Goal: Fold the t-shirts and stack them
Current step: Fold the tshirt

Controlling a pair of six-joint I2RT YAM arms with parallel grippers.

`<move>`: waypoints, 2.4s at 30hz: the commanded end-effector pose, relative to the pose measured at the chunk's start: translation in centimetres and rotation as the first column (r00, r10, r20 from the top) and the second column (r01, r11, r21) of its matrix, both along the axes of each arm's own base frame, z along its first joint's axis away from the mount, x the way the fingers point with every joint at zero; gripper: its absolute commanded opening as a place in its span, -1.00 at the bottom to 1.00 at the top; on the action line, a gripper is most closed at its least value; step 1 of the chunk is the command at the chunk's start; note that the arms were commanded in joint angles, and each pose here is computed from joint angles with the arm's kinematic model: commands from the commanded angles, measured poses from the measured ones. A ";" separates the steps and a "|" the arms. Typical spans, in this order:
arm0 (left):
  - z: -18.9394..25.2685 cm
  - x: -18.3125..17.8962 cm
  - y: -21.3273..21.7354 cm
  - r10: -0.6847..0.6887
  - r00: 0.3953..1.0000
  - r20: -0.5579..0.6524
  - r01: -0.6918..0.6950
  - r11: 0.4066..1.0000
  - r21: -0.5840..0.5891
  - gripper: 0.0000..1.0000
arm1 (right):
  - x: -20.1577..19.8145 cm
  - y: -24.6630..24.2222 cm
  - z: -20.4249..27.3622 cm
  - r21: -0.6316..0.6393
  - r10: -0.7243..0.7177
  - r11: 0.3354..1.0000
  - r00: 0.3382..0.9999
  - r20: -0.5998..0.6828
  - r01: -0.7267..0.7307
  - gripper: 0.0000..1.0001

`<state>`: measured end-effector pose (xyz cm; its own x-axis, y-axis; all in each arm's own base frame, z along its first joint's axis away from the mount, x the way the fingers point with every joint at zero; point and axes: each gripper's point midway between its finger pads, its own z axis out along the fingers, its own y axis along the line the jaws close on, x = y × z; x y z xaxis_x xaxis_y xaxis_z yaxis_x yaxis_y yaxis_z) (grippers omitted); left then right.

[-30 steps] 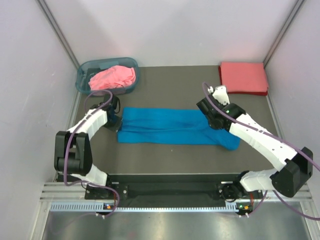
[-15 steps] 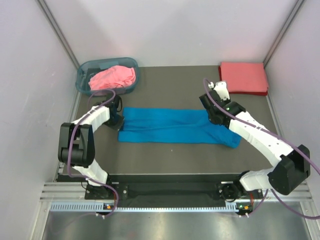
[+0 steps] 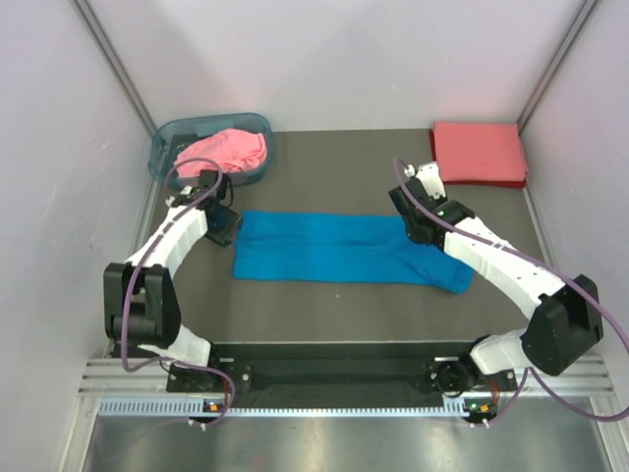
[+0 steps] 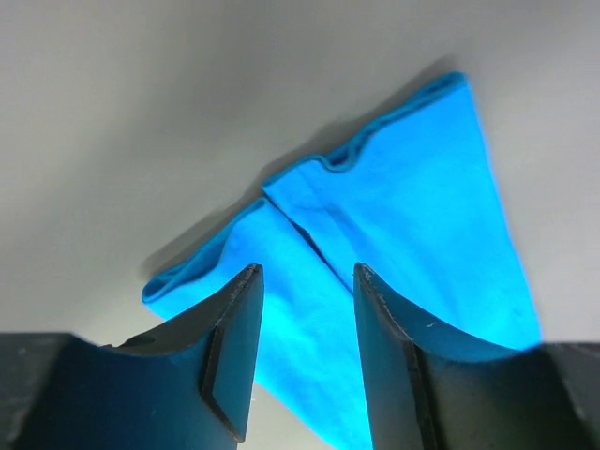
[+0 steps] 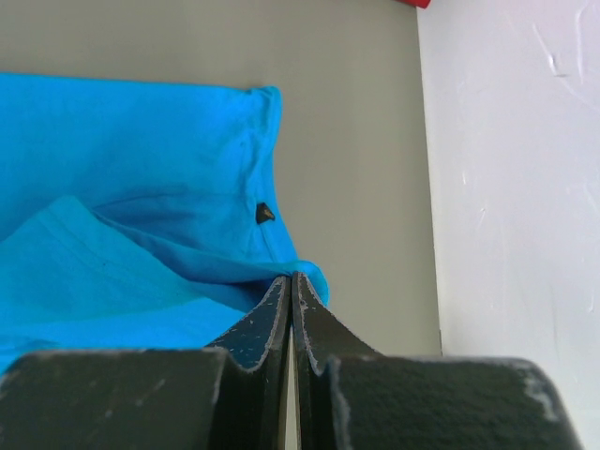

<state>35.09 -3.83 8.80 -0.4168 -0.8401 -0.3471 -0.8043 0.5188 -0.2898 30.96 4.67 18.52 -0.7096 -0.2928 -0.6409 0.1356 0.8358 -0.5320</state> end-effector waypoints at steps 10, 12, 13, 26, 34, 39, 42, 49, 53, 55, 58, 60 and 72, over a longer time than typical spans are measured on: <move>-0.3 -0.5 -2.2 -0.199 0.975 0.103 0.201 0.980 -0.004 -0.07 | 2.9 -1.3 0.3 -0.072 -0.059 0.995 0.989 0.138 0.069 -1.00; -0.5 -0.2 -2.3 -0.204 0.974 0.098 0.205 0.979 -0.003 -0.08 | 3.8 -0.5 0.4 -0.058 -0.006 0.998 0.988 0.152 0.015 -1.00; -1.0 -0.1 -2.3 -0.207 0.975 0.085 0.208 0.978 -0.006 -0.09 | 4.1 -0.2 0.4 -0.056 0.023 0.998 0.987 0.157 -0.014 -1.00; -3.6 -0.3 -2.9 -0.206 0.978 0.033 0.206 0.978 -0.014 -0.10 | 6.4 2.2 1.1 -0.148 0.320 0.946 0.905 0.280 -0.288 -1.00; -3.5 -0.1 -3.2 -0.211 0.977 0.038 0.212 0.977 -0.024 -0.10 | 7.1 4.0 0.4 -0.201 0.472 0.880 0.843 0.258 -0.431 -1.00; -3.3 -0.2 -3.4 -0.212 0.976 0.043 0.213 0.977 -0.023 -0.10 | 7.5 4.9 -0.9 -0.218 0.527 0.846 0.823 0.212 -0.486 -1.00; -3.3 -0.2 -3.5 -0.215 0.976 0.045 0.216 0.976 -0.023 -0.10 | 7.8 5.5 -1.2 -0.227 0.561 0.824 0.802 0.203 -0.519 -1.00; -2.8 0.1 -3.5 -0.214 0.975 0.057 0.215 0.976 -0.017 -0.10 | 8.2 6.1 -2.3 -0.241 0.599 0.795 0.783 0.165 -0.557 -1.00; -2.5 0.1 -3.5 -0.213 0.975 0.060 0.214 0.977 -0.015 -0.10 | 8.4 5.3 -3.1 -0.271 0.574 0.806 0.807 0.143 -0.525 -1.00; -2.1 0.3 -3.4 -0.214 0.974 0.068 0.216 0.976 -0.011 -0.10 | 8.6 4.6 -2.9 -0.276 0.545 0.824 0.825 0.148 -0.495 -0.96; -1.6 0.4 -3.3 -0.218 0.973 0.073 0.219 0.976 0.002 -0.10 | 8.9 3.2 -3.1 -0.270 0.479 0.858 0.869 0.120 -0.436 -0.84; -1.5 0.2 -3.1 -0.221 0.973 0.064 0.221 0.975 0.010 -0.10 | 9.0 2.4 -3.0 -0.228 0.436 0.886 0.894 0.104 -0.405 -0.77; -0.5 0.5 -4.0 -0.255 0.963 0.092 0.258 0.966 -0.019 -0.10 | 9.4 6.9 -1.7 0.295 0.230 0.928 0.973 0.020 -0.226 -0.45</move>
